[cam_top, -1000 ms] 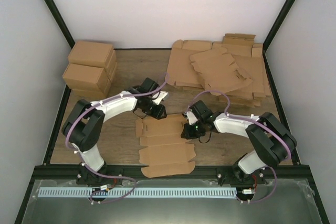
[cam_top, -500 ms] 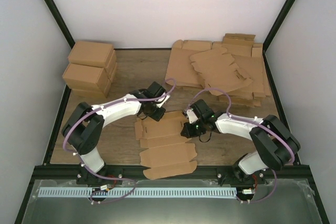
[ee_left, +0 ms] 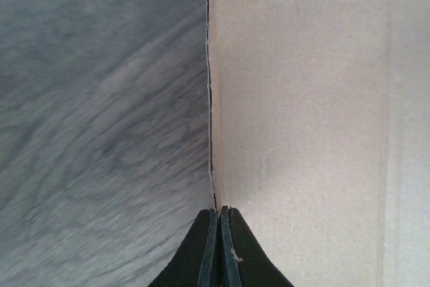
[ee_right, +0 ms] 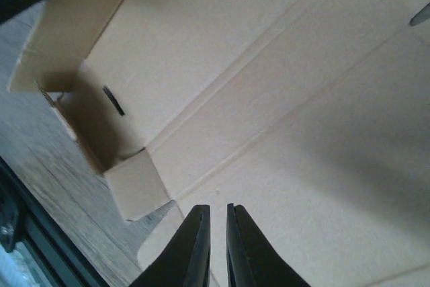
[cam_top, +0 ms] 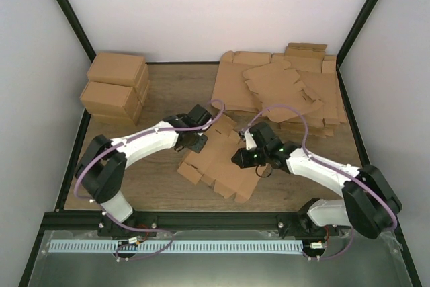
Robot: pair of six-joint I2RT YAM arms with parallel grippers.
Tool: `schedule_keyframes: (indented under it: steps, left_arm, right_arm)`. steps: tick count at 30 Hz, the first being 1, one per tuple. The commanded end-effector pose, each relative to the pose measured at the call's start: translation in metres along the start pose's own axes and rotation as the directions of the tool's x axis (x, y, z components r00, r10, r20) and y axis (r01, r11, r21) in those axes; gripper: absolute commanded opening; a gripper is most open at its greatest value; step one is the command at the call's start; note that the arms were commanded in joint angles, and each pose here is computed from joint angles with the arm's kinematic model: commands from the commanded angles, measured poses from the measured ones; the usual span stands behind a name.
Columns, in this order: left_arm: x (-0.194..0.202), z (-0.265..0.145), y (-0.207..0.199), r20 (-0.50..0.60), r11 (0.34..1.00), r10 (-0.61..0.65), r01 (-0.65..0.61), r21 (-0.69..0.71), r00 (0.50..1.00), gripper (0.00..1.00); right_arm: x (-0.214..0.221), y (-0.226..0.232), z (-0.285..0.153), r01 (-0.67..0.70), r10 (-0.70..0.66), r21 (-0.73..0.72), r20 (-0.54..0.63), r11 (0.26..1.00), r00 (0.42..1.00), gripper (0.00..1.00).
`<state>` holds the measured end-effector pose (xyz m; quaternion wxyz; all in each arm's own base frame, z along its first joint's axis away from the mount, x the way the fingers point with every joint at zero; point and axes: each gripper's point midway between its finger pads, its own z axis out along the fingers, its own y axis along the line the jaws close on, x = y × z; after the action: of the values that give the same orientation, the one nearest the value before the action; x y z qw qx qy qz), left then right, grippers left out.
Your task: Fold the paper box
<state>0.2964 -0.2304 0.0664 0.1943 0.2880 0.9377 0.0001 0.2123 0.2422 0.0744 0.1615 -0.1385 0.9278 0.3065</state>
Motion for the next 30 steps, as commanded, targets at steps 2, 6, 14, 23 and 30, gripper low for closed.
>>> schedule_keyframes:
  steps: [2, 6, 14, 23, 30]
  left_arm:
    - [-0.013, -0.037, 0.016, 0.068, 0.997, -0.008, 0.013, -0.072, 0.998, 0.04]
    - [-0.011, -0.051, 0.02, 0.066, 0.992, -0.002, 0.011, -0.125, 0.998, 0.04]
    - [-0.018, -0.067, 0.002, 0.123, 0.992, 0.027, -0.011, -0.127, 0.992, 0.04]
    - [-0.02, -0.069, -0.009, 0.145, 0.99, 0.047, -0.027, -0.139, 0.988, 0.04]
    - [-0.018, -0.067, -0.01, 0.154, 0.986, 0.06, -0.035, -0.164, 0.986, 0.04]
  right_arm:
    - [-0.045, 0.028, -0.028, -0.039, 0.051, -0.072, 0.164, 0.997, 0.985, 0.13]
    - [-0.053, 0.041, -0.029, -0.083, 0.107, -0.142, 0.165, 0.986, 0.98, 0.16]
    - [-0.09, 0.066, -0.036, -0.248, 0.318, -0.3, 0.215, 0.921, 0.923, 0.24]
    - [-0.126, 0.063, -0.032, -0.424, 0.503, -0.315, 0.239, 0.849, 0.83, 0.35]
    - [-0.135, 0.057, -0.034, -0.465, 0.545, -0.32, 0.237, 0.825, 0.804, 0.34]
